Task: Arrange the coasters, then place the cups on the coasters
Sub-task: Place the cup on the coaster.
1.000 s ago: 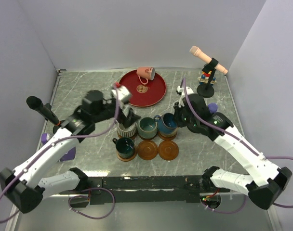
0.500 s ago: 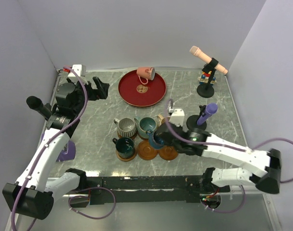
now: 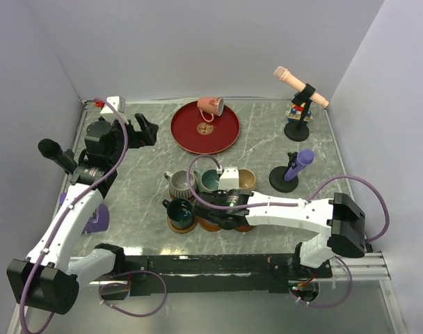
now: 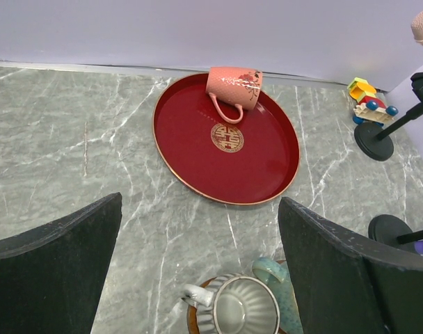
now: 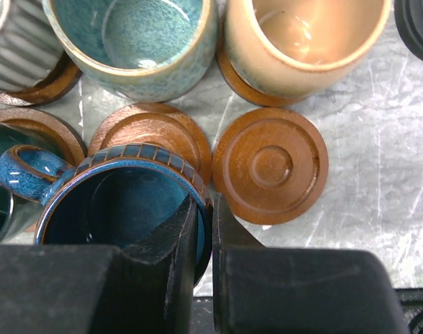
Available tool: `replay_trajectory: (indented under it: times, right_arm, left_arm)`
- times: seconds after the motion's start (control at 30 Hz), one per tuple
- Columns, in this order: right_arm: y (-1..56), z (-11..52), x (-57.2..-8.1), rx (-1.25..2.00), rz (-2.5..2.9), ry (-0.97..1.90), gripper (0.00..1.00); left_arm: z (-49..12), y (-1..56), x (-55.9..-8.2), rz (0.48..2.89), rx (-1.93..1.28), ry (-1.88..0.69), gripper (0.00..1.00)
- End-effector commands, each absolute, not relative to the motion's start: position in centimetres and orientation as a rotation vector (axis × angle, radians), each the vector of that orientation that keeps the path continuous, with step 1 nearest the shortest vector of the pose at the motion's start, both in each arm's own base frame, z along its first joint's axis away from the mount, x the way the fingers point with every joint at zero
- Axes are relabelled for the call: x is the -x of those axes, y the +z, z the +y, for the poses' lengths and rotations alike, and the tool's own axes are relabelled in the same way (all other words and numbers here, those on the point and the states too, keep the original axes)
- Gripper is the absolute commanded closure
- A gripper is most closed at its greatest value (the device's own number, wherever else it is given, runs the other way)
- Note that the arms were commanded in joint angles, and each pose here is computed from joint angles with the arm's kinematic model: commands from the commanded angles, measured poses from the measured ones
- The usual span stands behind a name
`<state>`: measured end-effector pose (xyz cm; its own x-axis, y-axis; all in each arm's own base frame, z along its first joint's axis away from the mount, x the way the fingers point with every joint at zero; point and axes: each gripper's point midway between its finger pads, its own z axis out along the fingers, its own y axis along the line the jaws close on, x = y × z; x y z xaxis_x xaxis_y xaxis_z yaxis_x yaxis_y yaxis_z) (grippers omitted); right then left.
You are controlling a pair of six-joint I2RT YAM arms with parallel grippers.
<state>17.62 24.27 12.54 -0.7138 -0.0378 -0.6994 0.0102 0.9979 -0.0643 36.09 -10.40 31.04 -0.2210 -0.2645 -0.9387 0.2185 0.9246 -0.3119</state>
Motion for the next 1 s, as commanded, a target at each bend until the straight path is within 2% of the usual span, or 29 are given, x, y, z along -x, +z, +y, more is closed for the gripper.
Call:
replay_trajectory:
  times: [0.0, 0.97]
  right_arm:
    - [13.7, 26.5, -19.0, 0.002, 2.290, 0.001, 1.00]
    - [7.9, 26.2, -19.8, 0.140, 2.276, -0.184, 1.00]
  left_arm:
    - [-10.2, 33.3, -35.7, 1.662, 0.034, -0.459, 0.03]
    - [-11.1, 32.9, -35.7, 1.673, -0.013, -0.490, 0.03]
